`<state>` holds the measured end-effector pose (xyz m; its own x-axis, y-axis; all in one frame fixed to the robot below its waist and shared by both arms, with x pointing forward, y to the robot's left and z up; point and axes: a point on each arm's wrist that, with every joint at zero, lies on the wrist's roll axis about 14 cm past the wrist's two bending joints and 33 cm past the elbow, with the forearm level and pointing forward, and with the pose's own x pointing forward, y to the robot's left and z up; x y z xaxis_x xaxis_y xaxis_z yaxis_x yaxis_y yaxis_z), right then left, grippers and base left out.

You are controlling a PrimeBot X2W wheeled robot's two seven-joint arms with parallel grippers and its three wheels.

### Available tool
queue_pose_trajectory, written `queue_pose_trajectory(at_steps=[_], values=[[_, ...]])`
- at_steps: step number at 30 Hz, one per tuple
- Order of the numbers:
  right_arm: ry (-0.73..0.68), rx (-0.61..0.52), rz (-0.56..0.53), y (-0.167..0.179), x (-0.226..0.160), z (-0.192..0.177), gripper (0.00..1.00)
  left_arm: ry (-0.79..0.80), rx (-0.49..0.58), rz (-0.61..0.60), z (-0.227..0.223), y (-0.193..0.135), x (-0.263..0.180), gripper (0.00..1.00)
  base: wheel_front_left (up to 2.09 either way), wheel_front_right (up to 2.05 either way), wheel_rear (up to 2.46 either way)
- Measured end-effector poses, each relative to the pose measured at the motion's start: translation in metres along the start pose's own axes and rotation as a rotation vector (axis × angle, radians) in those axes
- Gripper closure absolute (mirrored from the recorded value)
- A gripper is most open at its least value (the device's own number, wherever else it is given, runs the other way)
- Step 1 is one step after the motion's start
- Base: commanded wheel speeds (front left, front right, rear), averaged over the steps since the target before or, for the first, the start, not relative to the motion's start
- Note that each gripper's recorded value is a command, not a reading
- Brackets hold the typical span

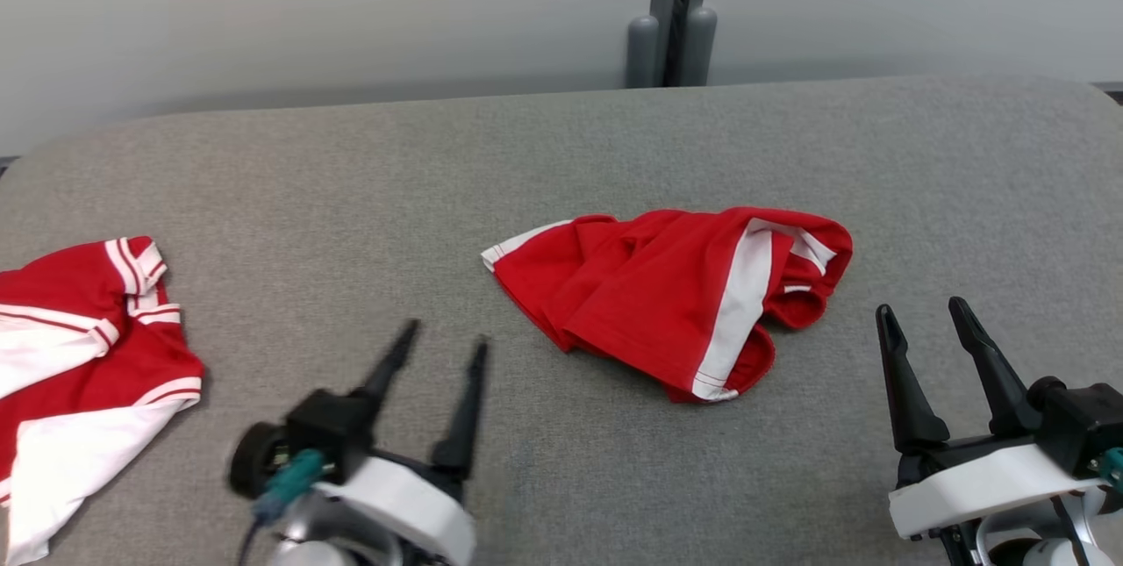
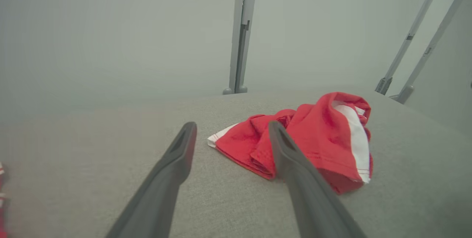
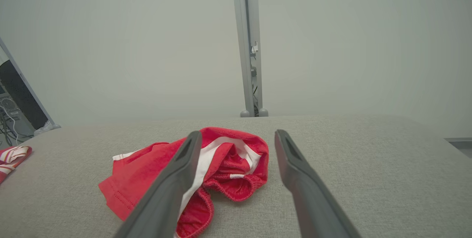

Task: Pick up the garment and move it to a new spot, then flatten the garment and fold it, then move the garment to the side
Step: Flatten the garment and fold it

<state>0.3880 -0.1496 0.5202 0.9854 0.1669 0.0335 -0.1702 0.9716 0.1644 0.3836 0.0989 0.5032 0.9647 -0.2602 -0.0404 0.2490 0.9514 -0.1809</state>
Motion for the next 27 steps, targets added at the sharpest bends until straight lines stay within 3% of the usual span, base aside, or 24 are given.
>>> queue_pose_trajectory(at_steps=[7,11,23,24,25,27], values=[[0.008,-0.004,-0.043,-0.014,0.0,-0.004,0.0,0.303,-0.119,-0.318,-0.063,-0.097,0.008,0.0,0.0,0.0,0.0],[0.014,-0.008,-0.079,-0.026,-0.001,-0.007,0.0,0.431,-0.207,-0.436,-0.086,-0.132,0.01,0.0,0.0,0.0,0.0],[0.062,-0.017,-0.218,-0.067,-0.017,-0.028,0.0,0.469,-0.268,-0.512,-0.115,-0.153,0.055,0.03,0.0,0.0,0.0],[0.063,-0.018,-0.224,-0.069,-0.018,-0.029,0.0,0.454,-0.278,-0.512,-0.113,-0.153,0.059,0.6,0.0,0.0,0.0],[0.064,-0.018,-0.229,-0.071,-0.019,-0.03,0.0,0.443,-0.293,-0.513,-0.111,-0.154,0.061,1.0,0.0,0.0,0.0],[0.062,-0.016,-0.233,-0.072,-0.018,-0.03,0.0,0.425,-0.292,-0.517,-0.109,-0.153,0.064,1.0,0.0,0.0,0.0]])
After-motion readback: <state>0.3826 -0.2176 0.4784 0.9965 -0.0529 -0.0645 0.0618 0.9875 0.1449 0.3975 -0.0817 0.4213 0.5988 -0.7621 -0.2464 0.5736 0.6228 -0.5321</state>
